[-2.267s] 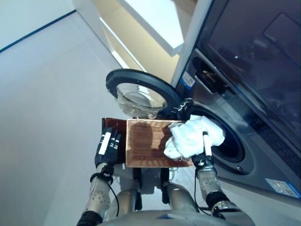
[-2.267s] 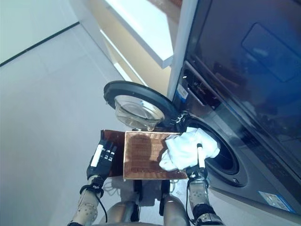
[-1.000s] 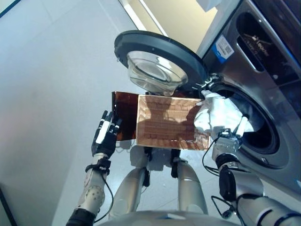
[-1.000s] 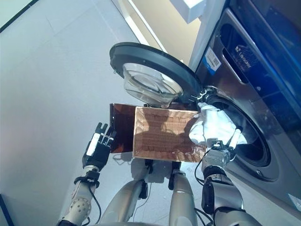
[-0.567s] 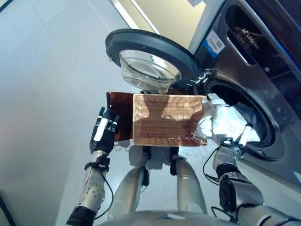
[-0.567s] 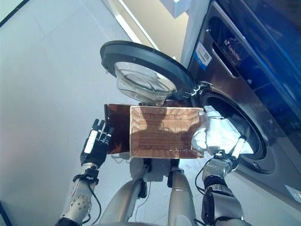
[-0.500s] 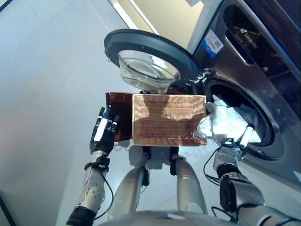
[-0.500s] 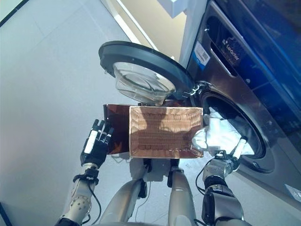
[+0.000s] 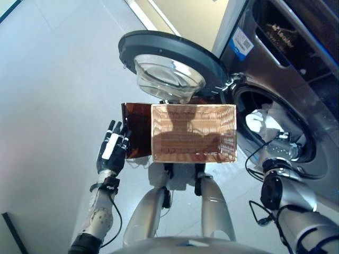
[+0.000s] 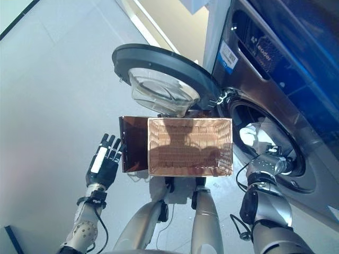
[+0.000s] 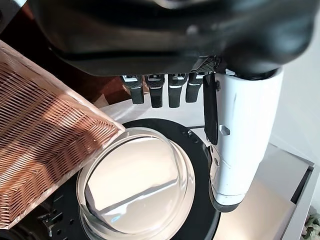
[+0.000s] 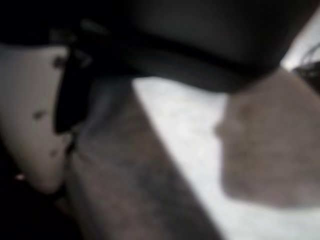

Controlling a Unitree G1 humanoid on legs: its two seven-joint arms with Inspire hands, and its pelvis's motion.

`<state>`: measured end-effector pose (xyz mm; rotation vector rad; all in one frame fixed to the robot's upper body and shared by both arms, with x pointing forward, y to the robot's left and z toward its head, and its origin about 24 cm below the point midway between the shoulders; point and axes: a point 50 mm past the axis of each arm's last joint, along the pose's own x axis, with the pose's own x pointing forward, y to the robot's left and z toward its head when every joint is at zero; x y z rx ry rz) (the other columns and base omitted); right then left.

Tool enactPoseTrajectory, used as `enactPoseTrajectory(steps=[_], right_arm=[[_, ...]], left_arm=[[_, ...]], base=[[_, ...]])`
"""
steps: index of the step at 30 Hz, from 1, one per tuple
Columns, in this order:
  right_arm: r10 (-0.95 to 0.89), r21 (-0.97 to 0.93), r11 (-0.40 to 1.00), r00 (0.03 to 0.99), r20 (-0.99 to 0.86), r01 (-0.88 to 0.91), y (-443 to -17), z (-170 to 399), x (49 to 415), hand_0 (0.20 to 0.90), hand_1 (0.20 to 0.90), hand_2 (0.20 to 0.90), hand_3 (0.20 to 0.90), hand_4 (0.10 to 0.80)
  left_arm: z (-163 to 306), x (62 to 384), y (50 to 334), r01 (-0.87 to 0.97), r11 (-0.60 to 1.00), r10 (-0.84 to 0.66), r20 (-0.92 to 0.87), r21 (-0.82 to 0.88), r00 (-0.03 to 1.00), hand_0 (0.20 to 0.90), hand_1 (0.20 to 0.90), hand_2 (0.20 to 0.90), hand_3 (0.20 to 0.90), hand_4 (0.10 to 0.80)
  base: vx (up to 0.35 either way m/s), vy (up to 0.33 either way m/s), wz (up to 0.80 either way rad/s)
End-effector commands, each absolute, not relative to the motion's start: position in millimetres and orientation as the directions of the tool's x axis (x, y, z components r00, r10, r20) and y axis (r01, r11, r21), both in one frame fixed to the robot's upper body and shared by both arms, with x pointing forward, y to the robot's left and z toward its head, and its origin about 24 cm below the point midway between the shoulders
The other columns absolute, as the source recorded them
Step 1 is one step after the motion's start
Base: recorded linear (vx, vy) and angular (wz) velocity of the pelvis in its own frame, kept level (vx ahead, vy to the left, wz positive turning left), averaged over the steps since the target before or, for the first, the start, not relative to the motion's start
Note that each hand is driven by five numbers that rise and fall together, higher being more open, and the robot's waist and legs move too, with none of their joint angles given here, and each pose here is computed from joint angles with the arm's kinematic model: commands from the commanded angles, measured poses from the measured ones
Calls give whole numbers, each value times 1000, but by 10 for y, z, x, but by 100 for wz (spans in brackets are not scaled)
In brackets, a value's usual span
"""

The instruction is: Pick up the clothes and place them into the washing machine

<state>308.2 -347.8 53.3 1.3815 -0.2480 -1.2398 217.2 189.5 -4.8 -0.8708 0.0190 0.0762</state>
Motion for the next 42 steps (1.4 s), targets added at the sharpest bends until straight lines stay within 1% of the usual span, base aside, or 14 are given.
enactPoseTrajectory(steps=[1, 5, 11, 15, 16, 19, 21, 25, 28, 31, 32, 33, 38, 42], right_arm=[[-951, 902, 23, 288, -113, 430, -4080, 1390, 2886, 200, 200, 200, 200, 300], [-954, 919, 70, 295, -52, 387, -4081, 1643, 2953, 200, 200, 200, 200, 300], [-967, 918, 109, 254, 9, 382, -4184, 2147, 2974, 200, 200, 200, 200, 300], [-956, 888, 192, 283, 73, 419, -4163, 2370, 3039, 200, 200, 200, 200, 300], [-941, 831, 271, 316, 121, 486, -4168, 2465, 3076, 200, 200, 200, 200, 300], [-918, 833, 327, 358, 169, 447, -4082, 2598, 3160, 200, 200, 200, 200, 300], [-917, 832, 332, 360, 174, 445, -4086, 2631, 3162, 200, 200, 200, 200, 300], [-916, 877, 319, 356, 187, 360, -4015, 2718, 3193, 200, 200, 200, 200, 300], [-931, 886, 286, 324, 167, 364, -4023, 2697, 3168, 200, 200, 200, 200, 300], [-931, 879, 288, 327, 163, 379, -4018, 2692, 3177, 200, 200, 200, 200, 300], [-929, 870, 294, 331, 164, 396, -4020, 2687, 3182, 296, 296, 296, 296, 369], [-929, 858, 294, 337, 153, 422, -4036, 2653, 3184, 900, 900, 900, 900, 800], [-915, 835, 315, 377, 142, 450, -4008, 2560, 3238, 900, 900, 900, 900, 800], [-924, 865, 273, 366, 113, 422, -3994, 2493, 3237, 900, 900, 900, 900, 800]], left_arm=[[187, 2135, 1893, 44, 648, 54, 104, -760, 993, 900, 900, 900, 900, 800], [184, 2131, 1877, 52, 645, 44, 105, -763, 994, 900, 900, 900, 900, 800], [239, 2121, 1843, 98, 649, -2, 127, -754, 992, 900, 900, 900, 900, 800], [256, 2106, 1848, 110, 654, -11, 135, -749, 991, 900, 900, 900, 900, 800], [275, 2091, 1859, 128, 664, -30, 145, -737, 989, 900, 900, 900, 900, 800], [269, 2058, 1856, 142, 657, -49, 145, -740, 988, 900, 900, 900, 900, 800], [276, 2054, 1853, 148, 654, -55, 149, -742, 987, 900, 900, 900, 900, 800], [272, 2047, 1832, 159, 650, -72, 148, -743, 986, 900, 900, 900, 900, 800], [267, 2069, 1842, 152, 656, -63, 147, -740, 987, 900, 900, 900, 900, 800], [279, 2084, 1851, 152, 657, -55, 154, -739, 987, 900, 900, 900, 900, 800], [288, 2090, 1858, 154, 660, -54, 158, -735, 986, 900, 900, 900, 900, 800], [287, 2084, 1862, 153, 661, -53, 158, -734, 986, 900, 900, 900, 900, 800], [288, 2060, 1884, 154, 660, -53, 159, -735, 986, 900, 900, 900, 900, 800], [273, 2047, 1893, 141, 656, -41, 152, -741, 988, 900, 900, 900, 900, 800]], base=[[-27, -12, -10], [-1, -8, 1], [-6, -26, 7], [0, 0, 0], [0, 0, 0], [0, 0, 0], [0, 0, 0], [4, 6, 2], [7, 14, 6], [-2, 0, 3], [0, 0, 0], [0, 0, 0], [1, 6, -3], [9, 17, -3]])
